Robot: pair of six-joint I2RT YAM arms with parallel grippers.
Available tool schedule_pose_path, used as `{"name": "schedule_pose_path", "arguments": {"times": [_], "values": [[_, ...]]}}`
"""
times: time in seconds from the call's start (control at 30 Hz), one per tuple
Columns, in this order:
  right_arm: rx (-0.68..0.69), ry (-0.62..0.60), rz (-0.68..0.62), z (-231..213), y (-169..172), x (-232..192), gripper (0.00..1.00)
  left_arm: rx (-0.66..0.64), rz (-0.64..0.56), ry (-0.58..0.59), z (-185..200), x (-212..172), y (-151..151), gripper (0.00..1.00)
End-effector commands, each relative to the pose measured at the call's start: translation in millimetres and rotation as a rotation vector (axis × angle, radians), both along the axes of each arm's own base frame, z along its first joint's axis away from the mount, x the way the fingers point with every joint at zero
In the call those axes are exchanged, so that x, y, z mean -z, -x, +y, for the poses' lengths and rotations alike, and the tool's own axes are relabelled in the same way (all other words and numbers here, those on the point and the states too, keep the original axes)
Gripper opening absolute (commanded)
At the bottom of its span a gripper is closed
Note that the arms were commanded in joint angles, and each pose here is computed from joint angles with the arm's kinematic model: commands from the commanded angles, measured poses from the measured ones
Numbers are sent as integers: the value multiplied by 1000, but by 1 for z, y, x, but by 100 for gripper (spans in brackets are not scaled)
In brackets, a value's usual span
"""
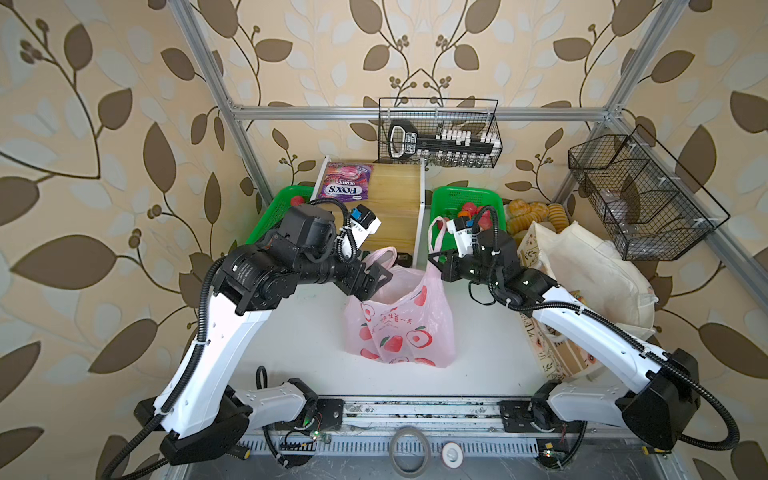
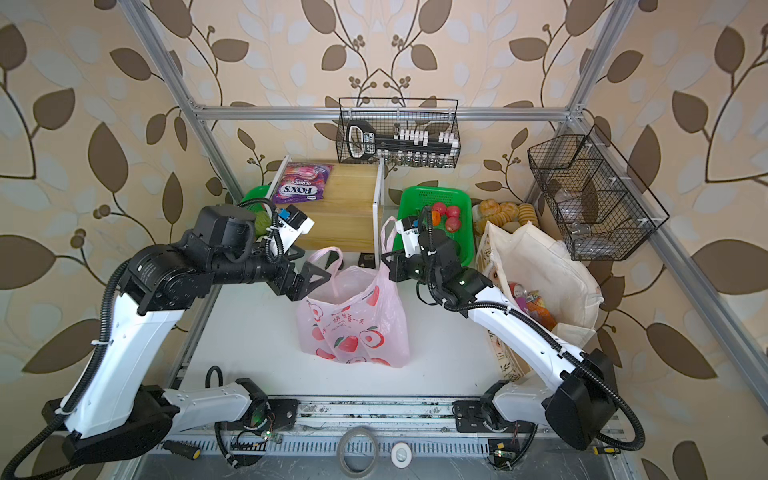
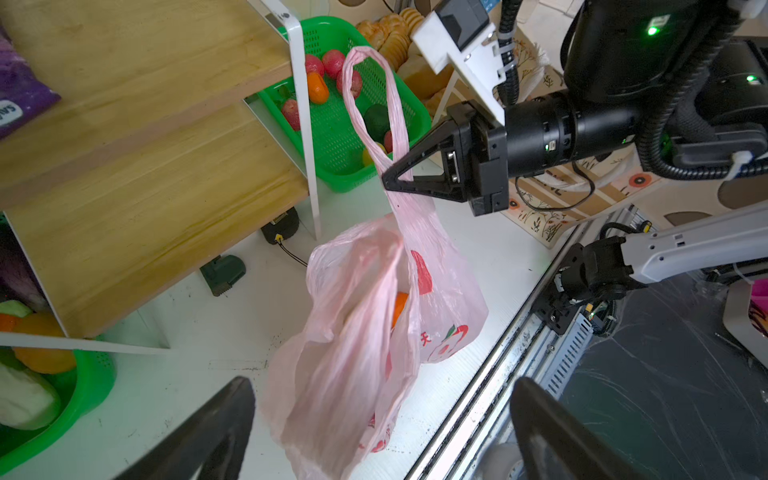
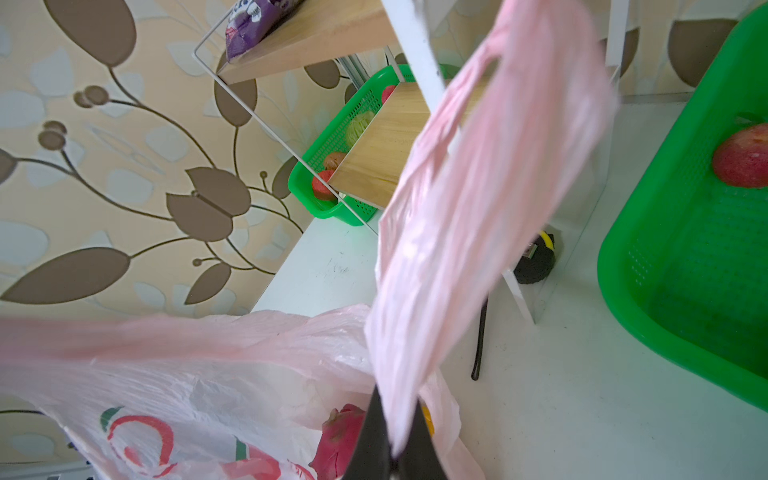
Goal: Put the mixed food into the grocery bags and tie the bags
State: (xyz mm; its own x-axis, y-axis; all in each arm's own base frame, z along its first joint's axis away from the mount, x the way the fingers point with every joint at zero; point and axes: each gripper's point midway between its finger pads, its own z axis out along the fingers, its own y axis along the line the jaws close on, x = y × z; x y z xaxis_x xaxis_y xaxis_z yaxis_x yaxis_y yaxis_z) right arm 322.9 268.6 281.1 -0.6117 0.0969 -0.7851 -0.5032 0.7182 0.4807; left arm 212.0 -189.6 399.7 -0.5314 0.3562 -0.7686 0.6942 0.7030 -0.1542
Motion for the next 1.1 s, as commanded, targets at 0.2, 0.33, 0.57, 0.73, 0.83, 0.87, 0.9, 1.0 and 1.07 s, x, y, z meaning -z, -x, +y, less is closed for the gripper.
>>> {"name": "schedule_pose_path", "arguments": {"times": [0.2, 0.33, 0.57, 0.73, 0.83, 0.87, 0.9, 1.0, 1.07], "values": [[-52, -32, -43, 10, 9, -23, 0, 104, 2, -80, -13, -10, -7, 77], [-71, -35, -49, 14, 12, -26, 0, 84, -9, -101, -20, -10, -27, 70], [-82, -33, -54, 15, 15, -27, 0, 70, 3, -150, -21, -4, -39, 50], [-100, -33, -62, 16, 17, -29, 0, 93, 19, -134, -25, -4, -36, 20], [-125, -34, -77, 18, 21, -31, 0, 85, -3, -109, -26, -11, -37, 4], [-146, -37, -89, 21, 23, -33, 0, 89, -14, -86, -29, -16, -37, 0], [-172, -46, -103, 24, 26, -35, 0, 101, -20, -60, -33, -20, -36, 0], [-236, -84, -140, 33, 33, -45, 0, 221, -4, 38, -53, -29, -21, 0], [-287, -100, -168, 39, 37, -49, 0, 315, -4, 68, -66, -31, -8, 0]]}}
